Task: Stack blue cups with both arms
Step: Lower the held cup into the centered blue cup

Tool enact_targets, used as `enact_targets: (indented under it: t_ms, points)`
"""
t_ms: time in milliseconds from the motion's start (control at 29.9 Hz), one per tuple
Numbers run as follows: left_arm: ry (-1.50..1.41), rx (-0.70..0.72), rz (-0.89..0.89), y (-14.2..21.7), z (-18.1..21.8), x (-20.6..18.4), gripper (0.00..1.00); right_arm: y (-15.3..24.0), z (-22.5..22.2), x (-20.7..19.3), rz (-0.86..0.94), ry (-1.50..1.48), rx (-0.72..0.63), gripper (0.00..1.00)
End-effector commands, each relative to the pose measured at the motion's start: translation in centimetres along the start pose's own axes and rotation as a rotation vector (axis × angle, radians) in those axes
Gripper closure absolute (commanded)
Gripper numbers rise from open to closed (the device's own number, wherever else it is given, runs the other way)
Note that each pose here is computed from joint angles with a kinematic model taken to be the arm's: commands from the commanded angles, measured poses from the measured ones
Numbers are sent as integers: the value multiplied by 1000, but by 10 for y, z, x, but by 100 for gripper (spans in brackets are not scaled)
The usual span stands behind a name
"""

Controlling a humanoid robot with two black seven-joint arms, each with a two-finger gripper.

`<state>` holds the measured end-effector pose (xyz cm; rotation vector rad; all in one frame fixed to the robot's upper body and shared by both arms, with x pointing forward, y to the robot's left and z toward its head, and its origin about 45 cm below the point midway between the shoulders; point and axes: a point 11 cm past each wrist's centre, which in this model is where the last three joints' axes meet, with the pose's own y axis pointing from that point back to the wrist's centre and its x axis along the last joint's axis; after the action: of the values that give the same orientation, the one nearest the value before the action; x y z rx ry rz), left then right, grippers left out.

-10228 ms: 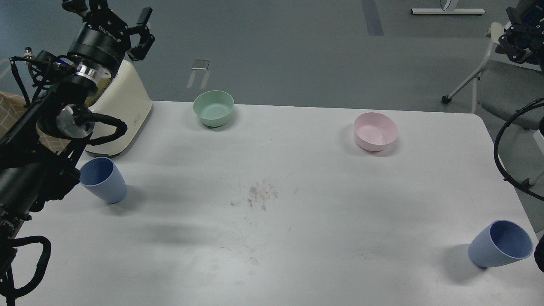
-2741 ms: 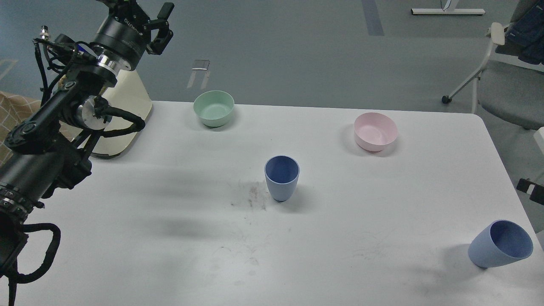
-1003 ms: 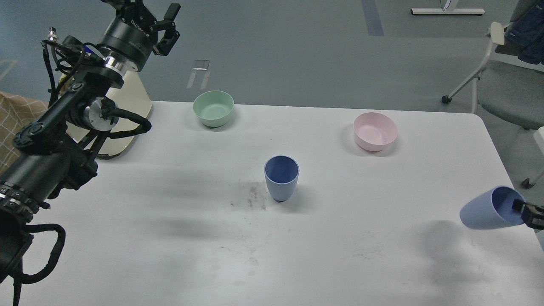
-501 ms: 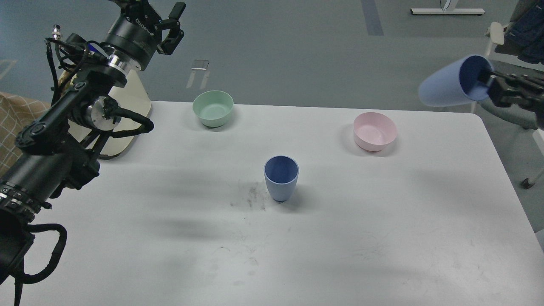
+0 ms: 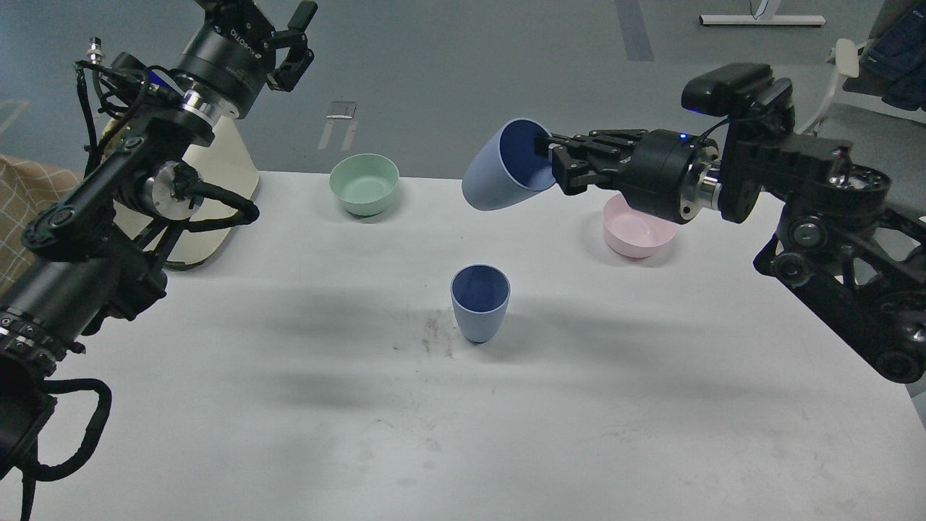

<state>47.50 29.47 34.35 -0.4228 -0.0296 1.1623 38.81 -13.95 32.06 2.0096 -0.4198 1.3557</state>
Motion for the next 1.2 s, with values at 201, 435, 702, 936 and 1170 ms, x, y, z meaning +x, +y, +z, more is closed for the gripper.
enact_targets:
  t_ms: [201,435,702,936,1170]
  points:
    - [7,-3,-3,-1,-1,-3,2,-19,-11,-33,-122,46,-1,100]
    - [9,-3,-2,-1,-2,-3,2,-32,-17,-47,-159,58,3,100]
    - [-1,-5,0,0,1,0,2,-35,-20,-56,-188,86,6,100]
    - [5,-5,-1,0,0,-1,2,-36,-23,-73,-233,92,18,100]
    - [4,-5,0,0,0,-1,2,-36,-21,-75,-241,96,11,100]
